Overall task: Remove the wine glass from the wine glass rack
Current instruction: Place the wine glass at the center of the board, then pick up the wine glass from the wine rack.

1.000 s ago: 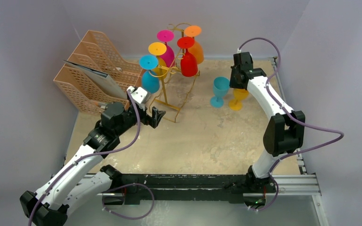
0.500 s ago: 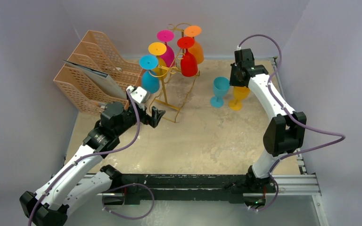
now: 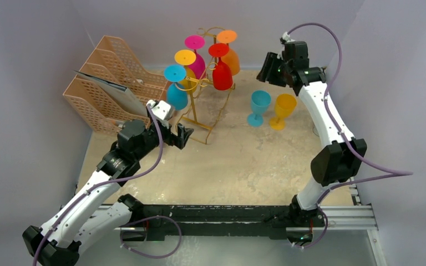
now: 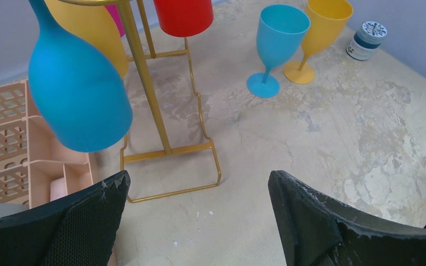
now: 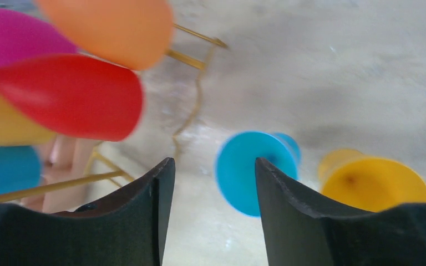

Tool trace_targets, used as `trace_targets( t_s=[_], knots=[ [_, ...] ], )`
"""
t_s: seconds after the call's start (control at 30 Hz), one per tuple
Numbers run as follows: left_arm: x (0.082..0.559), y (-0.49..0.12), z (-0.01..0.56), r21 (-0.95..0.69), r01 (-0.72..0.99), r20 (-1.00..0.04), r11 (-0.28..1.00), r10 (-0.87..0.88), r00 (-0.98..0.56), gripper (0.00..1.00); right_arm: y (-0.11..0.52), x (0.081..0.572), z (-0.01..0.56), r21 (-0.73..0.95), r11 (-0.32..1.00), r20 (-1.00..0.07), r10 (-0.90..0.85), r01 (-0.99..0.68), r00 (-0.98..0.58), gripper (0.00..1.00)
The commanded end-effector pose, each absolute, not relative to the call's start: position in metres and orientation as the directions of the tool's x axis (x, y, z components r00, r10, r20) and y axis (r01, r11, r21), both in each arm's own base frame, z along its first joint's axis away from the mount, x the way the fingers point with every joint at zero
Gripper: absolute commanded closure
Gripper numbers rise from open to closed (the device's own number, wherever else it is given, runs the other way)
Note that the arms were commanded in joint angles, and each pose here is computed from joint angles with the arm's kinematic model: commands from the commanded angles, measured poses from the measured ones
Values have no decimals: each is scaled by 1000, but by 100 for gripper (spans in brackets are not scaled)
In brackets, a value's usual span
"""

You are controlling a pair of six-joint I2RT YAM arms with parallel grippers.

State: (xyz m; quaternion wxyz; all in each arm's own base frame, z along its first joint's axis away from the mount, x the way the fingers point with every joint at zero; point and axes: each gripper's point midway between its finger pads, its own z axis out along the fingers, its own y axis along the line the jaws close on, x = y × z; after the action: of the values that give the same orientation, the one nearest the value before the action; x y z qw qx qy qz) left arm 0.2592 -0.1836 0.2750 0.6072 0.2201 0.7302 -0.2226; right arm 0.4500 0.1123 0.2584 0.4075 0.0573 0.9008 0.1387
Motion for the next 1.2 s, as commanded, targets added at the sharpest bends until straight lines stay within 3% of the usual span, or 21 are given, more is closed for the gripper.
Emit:
trace_targets(
  t_s=[0.0,0.17,0.4,0.73,1.07,1.17],
  knots=[
    [260,-178,302,-82,564,-991,822,-9,-132,6,164,455,342,589,786,-713,397,-188,-578,35],
    [261,-176,302,-83,553,-991,829,-11,-132,6,194,476,386,754,597,-634,550,-275,-544,31],
    [261,-172,297,-67,542,-990,838,10,-138,5,224,501,413,856,392,-517,620,-337,-590,32],
    [265,-172,299,-50,536,-993,843,15,-116,3,254,507,401,868,374,-494,574,-328,-653,39],
    [268,-175,297,-45,541,-993,840,22,-117,3,257,509,391,880,372,-467,560,-296,-684,61],
    [269,-174,298,-46,538,-994,842,17,-112,3,260,507,391,885,362,-457,553,-293,-697,63]
  ],
)
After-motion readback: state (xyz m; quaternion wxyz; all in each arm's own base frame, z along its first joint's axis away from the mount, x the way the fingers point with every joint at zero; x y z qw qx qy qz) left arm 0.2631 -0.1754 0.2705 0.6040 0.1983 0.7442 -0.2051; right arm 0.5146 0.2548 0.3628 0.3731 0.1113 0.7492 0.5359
